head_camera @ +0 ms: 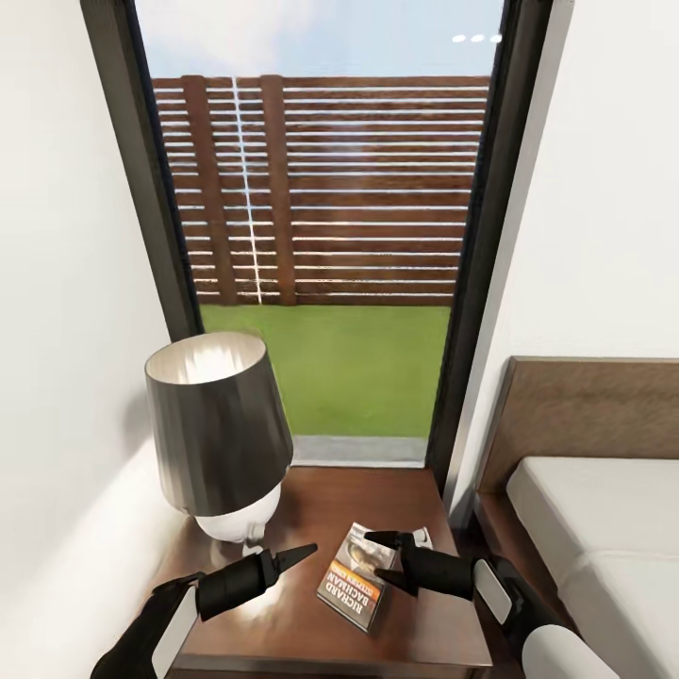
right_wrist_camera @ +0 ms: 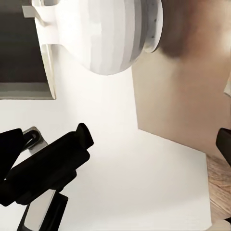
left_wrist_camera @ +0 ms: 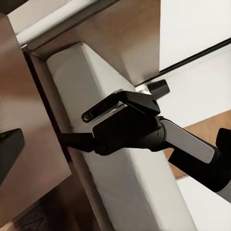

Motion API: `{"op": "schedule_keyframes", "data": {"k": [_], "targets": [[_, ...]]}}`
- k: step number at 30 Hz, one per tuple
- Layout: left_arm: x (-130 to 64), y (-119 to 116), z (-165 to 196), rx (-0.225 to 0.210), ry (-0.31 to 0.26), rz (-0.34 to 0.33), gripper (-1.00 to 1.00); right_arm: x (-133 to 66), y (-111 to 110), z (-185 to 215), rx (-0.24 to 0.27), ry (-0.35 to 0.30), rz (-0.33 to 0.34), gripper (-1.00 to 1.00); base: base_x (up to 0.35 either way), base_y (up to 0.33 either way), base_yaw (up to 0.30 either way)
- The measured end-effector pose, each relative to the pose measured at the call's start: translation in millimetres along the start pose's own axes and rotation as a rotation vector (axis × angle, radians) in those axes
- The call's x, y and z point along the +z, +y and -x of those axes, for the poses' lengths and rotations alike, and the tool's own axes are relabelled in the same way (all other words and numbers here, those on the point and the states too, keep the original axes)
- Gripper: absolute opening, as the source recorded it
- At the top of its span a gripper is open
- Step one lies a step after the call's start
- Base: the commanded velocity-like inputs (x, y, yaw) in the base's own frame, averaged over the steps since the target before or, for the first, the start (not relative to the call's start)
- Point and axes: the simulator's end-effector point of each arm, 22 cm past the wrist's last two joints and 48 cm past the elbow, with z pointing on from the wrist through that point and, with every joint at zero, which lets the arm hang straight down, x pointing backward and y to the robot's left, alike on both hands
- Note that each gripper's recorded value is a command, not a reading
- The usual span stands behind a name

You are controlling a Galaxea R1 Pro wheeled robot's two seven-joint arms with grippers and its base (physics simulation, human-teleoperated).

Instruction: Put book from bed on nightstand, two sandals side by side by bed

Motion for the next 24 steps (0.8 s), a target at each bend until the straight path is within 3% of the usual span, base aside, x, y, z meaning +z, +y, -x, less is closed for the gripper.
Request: {"op": "schedule_keyframes", "data": {"k": [14,24], "targets": [[1.4,-24.0,18.4,0.0,0.0,0.001,1.0,-5.2,29.4,5.3,-0.005,-0.002,-0.001,1.0,0.0,0.0,0.0],[1.4,-24.0,18.4,0.0,0.0,0.001,1.0,-4.9,29.8,5.5,-0.01,-0.002,-0.002,1.0,0.0,0.0,0.0]]}}
